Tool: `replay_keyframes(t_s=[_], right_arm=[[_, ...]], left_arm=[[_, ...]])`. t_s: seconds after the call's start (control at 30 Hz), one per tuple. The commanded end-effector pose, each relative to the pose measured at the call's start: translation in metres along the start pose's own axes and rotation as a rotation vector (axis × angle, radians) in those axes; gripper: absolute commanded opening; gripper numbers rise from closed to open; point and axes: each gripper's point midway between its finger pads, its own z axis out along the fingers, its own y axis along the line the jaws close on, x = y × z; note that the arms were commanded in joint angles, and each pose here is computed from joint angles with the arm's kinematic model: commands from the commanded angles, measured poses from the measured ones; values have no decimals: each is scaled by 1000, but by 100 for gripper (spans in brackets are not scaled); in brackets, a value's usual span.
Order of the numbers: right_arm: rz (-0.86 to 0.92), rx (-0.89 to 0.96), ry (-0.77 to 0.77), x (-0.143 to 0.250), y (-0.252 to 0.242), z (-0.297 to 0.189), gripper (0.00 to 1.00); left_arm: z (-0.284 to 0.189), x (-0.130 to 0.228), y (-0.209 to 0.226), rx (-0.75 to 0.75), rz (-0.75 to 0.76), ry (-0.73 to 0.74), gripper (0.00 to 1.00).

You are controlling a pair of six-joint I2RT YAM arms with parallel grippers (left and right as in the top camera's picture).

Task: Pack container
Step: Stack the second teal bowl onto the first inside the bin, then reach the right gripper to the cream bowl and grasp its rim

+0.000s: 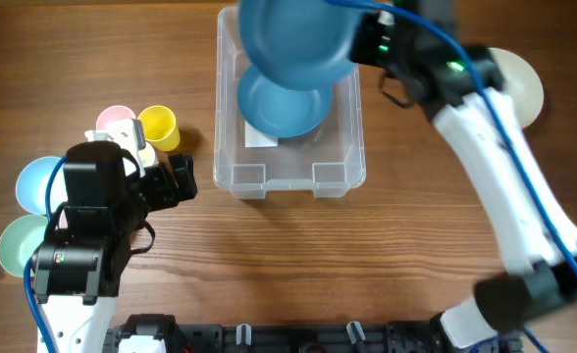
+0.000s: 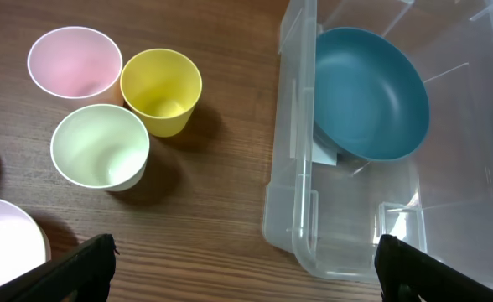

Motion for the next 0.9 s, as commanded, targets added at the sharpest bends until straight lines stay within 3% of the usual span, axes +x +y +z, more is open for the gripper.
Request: replay_keyframes(t_s=[0.0, 0.13, 0.3, 0.33, 0.4, 0.43, 0.63, 0.7, 0.77, 0.87], right_arm=[[-3, 72, 79, 17, -6, 59, 4], [-3, 94, 223, 61, -15, 112, 4], [-1, 92, 334, 96, -20, 138, 4], [-4, 93, 338, 96, -21, 138, 8], [-15, 87, 331, 91, -19, 132, 34], [-29, 81, 321, 84, -16, 124, 46], [59, 131, 148, 12, -29, 48, 51], [167, 169, 55, -20, -56, 7, 53], [276, 214, -10, -41, -92, -28, 63], [446, 348, -42, -49, -170, -71, 69]], left_arm=[[-4, -7, -4, 18, -11, -18, 100], [-4, -7, -4, 18, -11, -18, 100], [-4, -7, -4, 18, -11, -18, 100], [-4, -7, -4, 18, -11, -18, 100], [-4, -7, -4, 18, -11, -18, 100], [-4, -7, -4, 18, -11, -18, 100], [-4, -7, -4, 18, -11, -18, 100], [-4, -7, -4, 18, -11, -17, 100], [-4, -7, -4, 18, -11, -17, 100], [-4, -7, -4, 18, -11, -17, 100]])
